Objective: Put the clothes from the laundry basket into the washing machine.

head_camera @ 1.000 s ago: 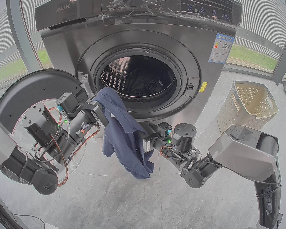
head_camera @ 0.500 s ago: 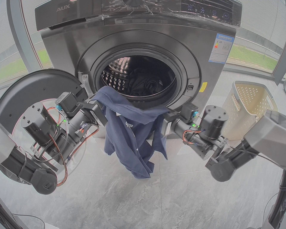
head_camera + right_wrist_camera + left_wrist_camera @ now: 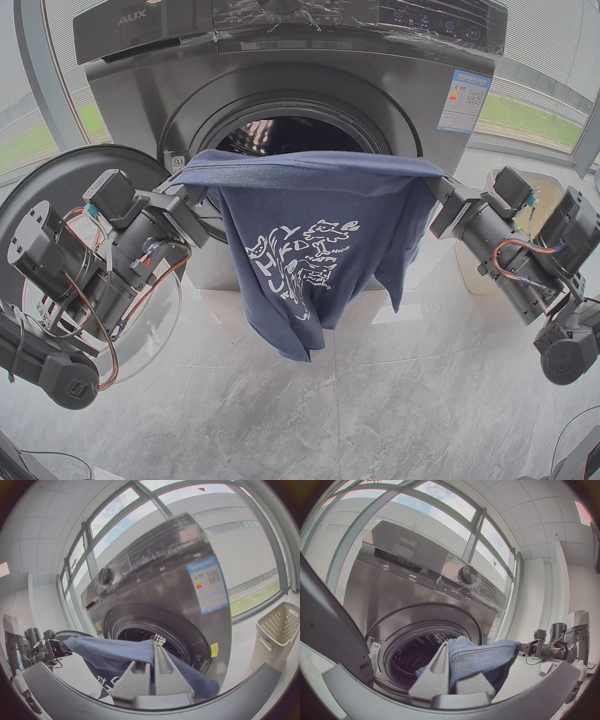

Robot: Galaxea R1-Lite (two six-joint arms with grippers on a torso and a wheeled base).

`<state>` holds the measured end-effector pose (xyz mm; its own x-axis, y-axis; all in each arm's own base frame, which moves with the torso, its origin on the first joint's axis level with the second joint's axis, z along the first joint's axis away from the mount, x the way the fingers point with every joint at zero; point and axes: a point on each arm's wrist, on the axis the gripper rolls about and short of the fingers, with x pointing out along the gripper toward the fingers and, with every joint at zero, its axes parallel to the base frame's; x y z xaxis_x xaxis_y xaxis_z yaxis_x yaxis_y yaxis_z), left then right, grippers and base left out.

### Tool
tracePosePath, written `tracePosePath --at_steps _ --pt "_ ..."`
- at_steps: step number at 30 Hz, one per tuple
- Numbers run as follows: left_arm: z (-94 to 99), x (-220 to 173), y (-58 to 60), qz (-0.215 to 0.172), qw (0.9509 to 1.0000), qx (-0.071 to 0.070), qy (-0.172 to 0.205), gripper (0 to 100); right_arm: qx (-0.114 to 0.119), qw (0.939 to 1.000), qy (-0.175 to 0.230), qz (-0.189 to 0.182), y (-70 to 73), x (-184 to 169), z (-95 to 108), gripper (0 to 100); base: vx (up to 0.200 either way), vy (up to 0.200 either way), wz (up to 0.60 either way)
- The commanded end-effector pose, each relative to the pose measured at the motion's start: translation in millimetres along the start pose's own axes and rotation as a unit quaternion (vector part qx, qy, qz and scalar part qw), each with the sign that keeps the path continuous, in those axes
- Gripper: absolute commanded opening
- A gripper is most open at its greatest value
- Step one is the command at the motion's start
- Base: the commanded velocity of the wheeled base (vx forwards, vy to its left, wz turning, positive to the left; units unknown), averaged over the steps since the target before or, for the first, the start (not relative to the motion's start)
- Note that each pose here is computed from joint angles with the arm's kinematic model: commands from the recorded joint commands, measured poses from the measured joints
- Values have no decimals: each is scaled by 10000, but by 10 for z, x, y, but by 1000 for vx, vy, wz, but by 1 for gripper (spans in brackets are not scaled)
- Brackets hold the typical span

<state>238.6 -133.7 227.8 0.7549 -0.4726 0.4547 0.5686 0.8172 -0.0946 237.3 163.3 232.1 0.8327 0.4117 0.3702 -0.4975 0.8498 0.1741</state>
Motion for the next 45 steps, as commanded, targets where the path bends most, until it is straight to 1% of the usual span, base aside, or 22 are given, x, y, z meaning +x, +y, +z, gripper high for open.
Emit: tracePosePath --at_steps 1,5,8,9,10,12,15,18,28,34,36,38,40,42,43,44,45 --pt "132 -14 -28 -34 9998 8 -212 0 73 9992 -391 55 23 -122 283 0 0 0 0" --pt "150 1 -25 -25 9997 21 -259 0 70 9993 -369 44 19 -145 281 0 0 0 0" --pt "252 44 -26 0 9988 59 -478 0 83 9990 -430 44 24 -148 296 0 0 0 0" --pt "259 45 -27 -1 9988 59 -486 0 84 9990 -437 45 24 -149 298 0 0 0 0" --pt "323 43 -24 1 9984 74 -563 0 80 9990 -438 46 21 -144 297 0 0 0 0" --pt "346 44 -18 18 9982 83 -595 0 72 9990 -450 26 9 -138 298 0 0 0 0" --pt "353 45 -11 27 9981 145 -596 0 100 9991 -416 36 18 -142 278 0 0 0 0" --pt "356 43 -12 28 9981 160 -596 0 106 9989 -455 34 21 -136 296 0 0 0 0" --pt "340 29 -35 -7 9984 143 -554 0 128 9984 -546 39 25 -129 322 0 0 0 0" --pt "318 36 -25 -26 9985 166 -513 0 127 9985 -522 42 27 -129 306 0 0 0 0" --pt "298 33 -35 -41 9987 184 -480 0 129 9987 -484 38 24 -136 287 0 0 0 0" --pt "281 21 -34 -48 9988 244 -433 0 133 9989 -454 34 22 -138 274 0 0 0 0" --pt "273 22 -37 -56 9988 292 -394 0 141 9994 -310 23 12 -143 203 0 0 0 0" --pt "260 27 -42 -111 9989 304 -343 0 175 9998 -14 39 24 -130 15 0 0 0 0" --pt "261 26 -38 -112 9989 308 -342 0 175 9998 27 47 30 -127 -10 0 0 0 0" --pt "246 27 -42 -162 9989 304 -314 0 203 9993 293 148 82 -119 -185 0 0 0 0" --pt "243 25 -43 -192 9989 305 -304 0 208 9984 477 225 127 -102 -343 0 0 0 0"
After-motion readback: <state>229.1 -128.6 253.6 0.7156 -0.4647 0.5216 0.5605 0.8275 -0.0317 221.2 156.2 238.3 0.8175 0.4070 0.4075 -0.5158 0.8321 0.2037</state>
